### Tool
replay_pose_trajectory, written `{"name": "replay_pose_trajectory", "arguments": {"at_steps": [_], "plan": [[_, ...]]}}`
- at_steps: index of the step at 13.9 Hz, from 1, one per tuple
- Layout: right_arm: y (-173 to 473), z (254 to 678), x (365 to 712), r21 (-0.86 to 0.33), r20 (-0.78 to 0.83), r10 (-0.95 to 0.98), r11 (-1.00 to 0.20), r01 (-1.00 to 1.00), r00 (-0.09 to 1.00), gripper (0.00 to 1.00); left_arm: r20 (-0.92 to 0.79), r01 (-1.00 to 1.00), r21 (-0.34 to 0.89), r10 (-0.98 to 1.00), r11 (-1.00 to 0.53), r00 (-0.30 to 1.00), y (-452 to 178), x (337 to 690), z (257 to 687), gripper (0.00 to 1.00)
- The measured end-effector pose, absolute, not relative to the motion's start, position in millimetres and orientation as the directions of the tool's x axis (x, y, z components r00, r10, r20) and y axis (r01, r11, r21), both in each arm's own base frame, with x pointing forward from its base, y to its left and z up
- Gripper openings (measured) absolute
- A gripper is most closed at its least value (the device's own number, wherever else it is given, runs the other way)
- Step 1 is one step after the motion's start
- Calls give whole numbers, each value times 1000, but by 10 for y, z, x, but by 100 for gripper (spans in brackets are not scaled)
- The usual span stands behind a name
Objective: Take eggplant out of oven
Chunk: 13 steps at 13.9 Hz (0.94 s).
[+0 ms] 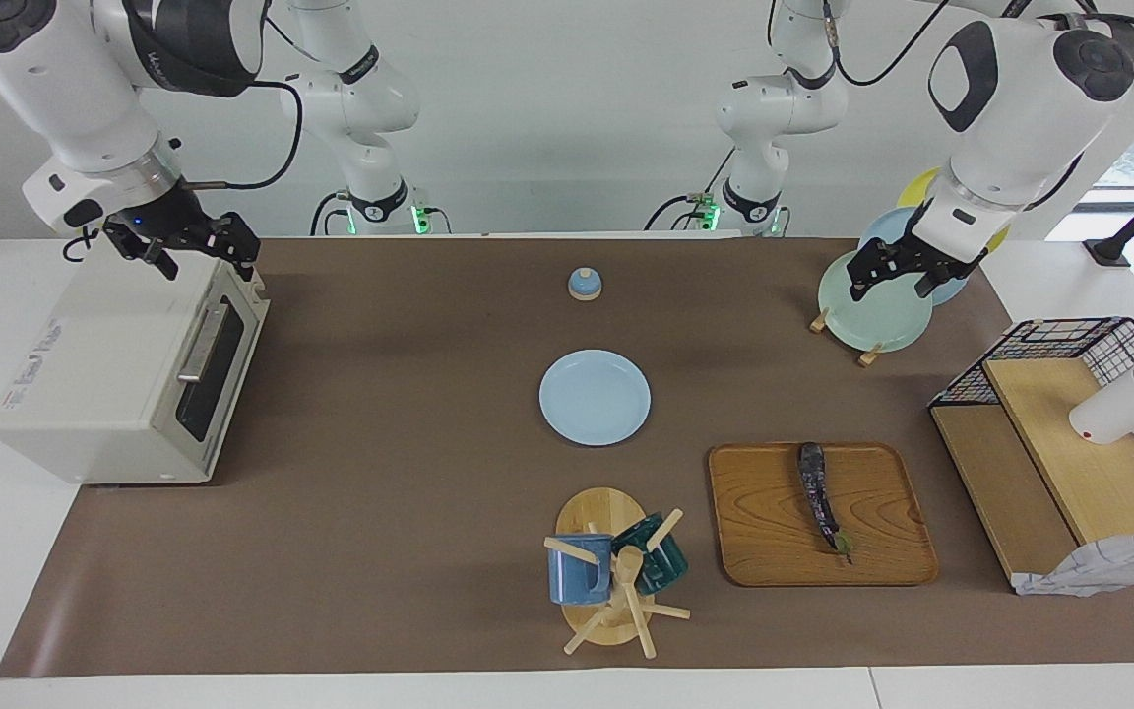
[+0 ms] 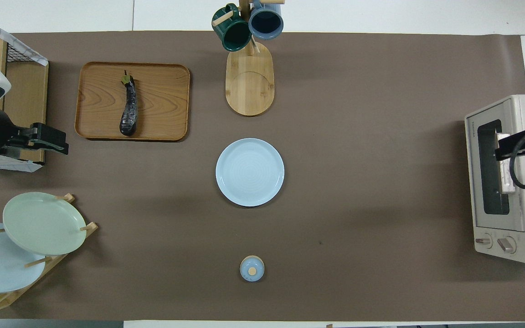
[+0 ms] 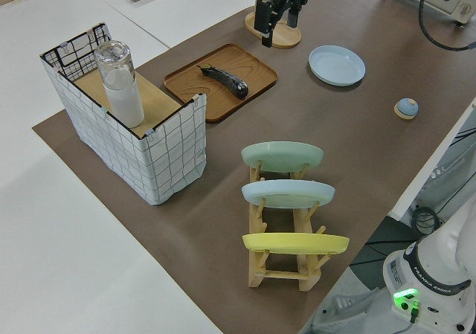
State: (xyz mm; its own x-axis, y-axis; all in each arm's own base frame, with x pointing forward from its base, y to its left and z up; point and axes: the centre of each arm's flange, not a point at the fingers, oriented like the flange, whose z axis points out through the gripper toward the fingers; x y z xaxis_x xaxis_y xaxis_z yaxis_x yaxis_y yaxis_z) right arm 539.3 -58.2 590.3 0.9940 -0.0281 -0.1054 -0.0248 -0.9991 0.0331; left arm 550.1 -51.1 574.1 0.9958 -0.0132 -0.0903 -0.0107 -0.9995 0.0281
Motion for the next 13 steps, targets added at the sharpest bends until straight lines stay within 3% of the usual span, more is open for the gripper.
{"name": "replay_pose_trajectory", "arguments": {"at_steps": [13], "plan": [[-569, 5934, 5392, 33, -99, -26, -999, -22, 995, 100, -88, -11, 28, -13, -1000, 996, -498, 5479, 5895, 100]]}}
